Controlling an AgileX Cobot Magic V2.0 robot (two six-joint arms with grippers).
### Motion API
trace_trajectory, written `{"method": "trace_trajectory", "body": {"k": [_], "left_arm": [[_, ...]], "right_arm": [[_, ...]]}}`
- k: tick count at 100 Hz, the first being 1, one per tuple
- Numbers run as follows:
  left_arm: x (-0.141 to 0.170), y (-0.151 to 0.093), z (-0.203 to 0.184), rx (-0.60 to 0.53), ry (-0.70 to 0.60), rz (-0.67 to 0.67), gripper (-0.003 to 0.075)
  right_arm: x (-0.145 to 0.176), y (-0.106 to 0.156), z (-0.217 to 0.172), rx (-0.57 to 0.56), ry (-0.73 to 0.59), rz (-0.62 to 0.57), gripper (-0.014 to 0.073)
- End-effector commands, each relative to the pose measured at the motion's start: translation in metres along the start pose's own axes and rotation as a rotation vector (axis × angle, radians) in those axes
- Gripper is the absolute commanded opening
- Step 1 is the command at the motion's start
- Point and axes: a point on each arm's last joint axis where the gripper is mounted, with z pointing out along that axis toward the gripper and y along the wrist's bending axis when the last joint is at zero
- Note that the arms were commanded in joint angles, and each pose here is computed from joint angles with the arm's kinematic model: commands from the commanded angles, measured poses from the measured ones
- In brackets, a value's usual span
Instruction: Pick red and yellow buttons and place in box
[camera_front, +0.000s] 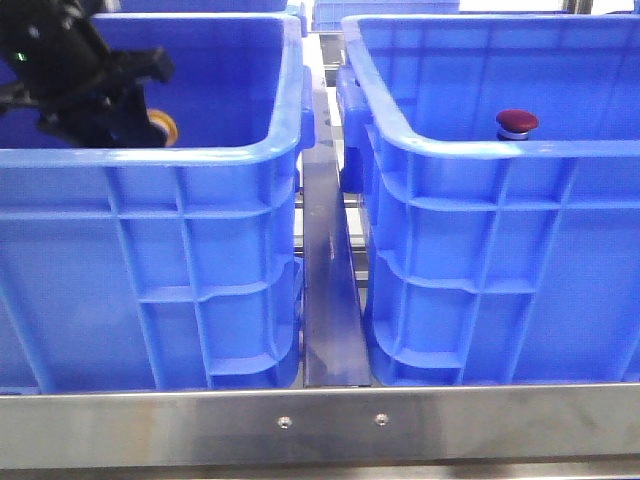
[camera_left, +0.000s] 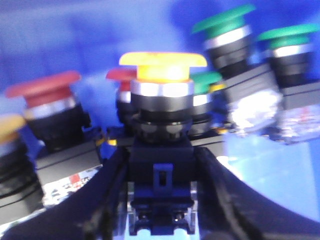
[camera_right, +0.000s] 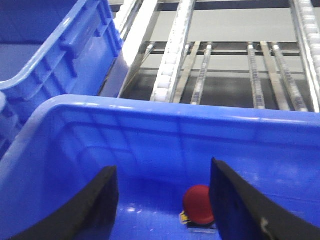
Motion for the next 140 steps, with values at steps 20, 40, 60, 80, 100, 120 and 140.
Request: {"method": "trace_trajectory", "body": {"k": [20,40,60,80,100,120,140], "left_arm": [[-0.006,-0.05,-0.081,0.082,-0.216,0.15,0.0097],[0.011,-0.088,-0.111,0.153,-0.258,0.278,0.0097],[0.029,-0.129,-0.129,0.249,-0.269,0.382,0.0097],[0.049,-0.166,-0.132,0.337,-0.237,0.476,0.0097],[0.06,-0.184,-0.134,0.383,-0.222,0.524,0.0097],[0.061,-0.186,-0.134,0.388,-0.22,0.529,0.0097],[0.061,-0.186,-0.134,0.388,-0.22,0.529,0.0097]], "right_arm": [[-0.013,0.014,-0.016,-0.139,-0.008,0.009,0.0436],[-0.017,0.03,-0.032,-0.3,0.013,0.104,0.0436],[-0.02,0.048,-0.04,-0.52,0.041,0.27,0.0492],[-0.019,0.059,-0.045,-0.66,0.097,0.366,0.0645],[-0.009,0.066,-0.039,-0.761,0.216,0.462,0.0643],[0.0,0.066,-0.028,-0.786,0.294,0.516,0.0643],[0.008,0.068,-0.022,-0.829,0.351,0.522,0.0643]]}}
